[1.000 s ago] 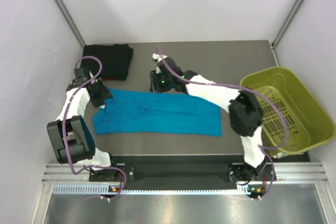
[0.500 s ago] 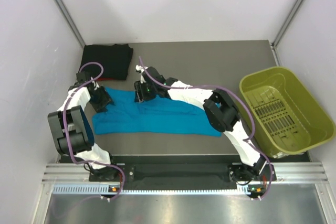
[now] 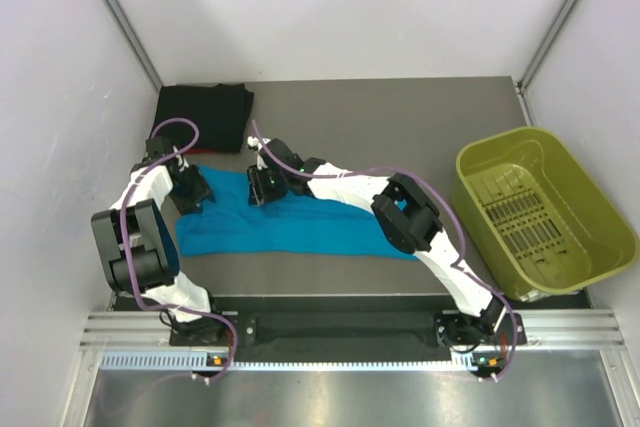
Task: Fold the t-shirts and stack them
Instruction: Fold the tshirt
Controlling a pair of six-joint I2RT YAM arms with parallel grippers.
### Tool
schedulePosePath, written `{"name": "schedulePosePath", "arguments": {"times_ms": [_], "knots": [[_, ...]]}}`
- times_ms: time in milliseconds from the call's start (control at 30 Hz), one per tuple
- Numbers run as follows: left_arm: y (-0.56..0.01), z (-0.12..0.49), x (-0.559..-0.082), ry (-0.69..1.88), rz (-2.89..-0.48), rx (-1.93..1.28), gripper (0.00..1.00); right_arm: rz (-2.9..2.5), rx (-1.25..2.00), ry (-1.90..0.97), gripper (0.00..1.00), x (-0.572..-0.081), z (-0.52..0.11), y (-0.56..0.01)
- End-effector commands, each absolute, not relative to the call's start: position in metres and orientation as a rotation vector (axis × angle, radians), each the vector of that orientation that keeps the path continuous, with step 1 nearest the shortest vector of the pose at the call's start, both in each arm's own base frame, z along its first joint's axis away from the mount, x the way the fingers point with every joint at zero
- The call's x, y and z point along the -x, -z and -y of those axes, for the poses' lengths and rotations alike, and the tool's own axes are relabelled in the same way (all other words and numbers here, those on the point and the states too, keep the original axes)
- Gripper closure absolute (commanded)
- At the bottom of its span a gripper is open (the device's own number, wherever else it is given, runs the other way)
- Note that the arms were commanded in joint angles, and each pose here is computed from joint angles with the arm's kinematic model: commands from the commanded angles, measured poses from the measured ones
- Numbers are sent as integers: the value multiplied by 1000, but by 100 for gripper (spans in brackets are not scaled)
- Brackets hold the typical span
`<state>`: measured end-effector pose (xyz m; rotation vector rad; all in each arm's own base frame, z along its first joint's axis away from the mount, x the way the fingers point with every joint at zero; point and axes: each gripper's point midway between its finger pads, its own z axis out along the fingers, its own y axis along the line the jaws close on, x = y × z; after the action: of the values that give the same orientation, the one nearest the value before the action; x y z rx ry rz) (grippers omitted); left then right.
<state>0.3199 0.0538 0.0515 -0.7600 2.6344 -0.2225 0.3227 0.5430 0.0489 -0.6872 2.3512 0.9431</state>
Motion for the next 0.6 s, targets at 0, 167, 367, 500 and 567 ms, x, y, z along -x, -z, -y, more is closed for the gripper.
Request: {"name": "schedulePosePath", "arguments": {"times_ms": [0, 167, 367, 500, 567], "knots": [[-54, -53, -330, 246, -2607, 694, 45, -2305, 694, -982, 60, -320, -559, -61], [-49, -51, -334, 276, -2625, 684, 46, -2293, 680, -956, 62, -327, -557, -63], [-42, -59, -330, 206, -2650, 698, 47, -2292, 679, -939, 66, -329, -557, -61], [-40, -56, -333, 235, -2641, 691, 48, -2307, 679, -923, 66, -330, -556, -54], [-43, -56, -337, 242, -2632, 681, 52, -2308, 670, -915, 66, -331, -556, -54]]}}
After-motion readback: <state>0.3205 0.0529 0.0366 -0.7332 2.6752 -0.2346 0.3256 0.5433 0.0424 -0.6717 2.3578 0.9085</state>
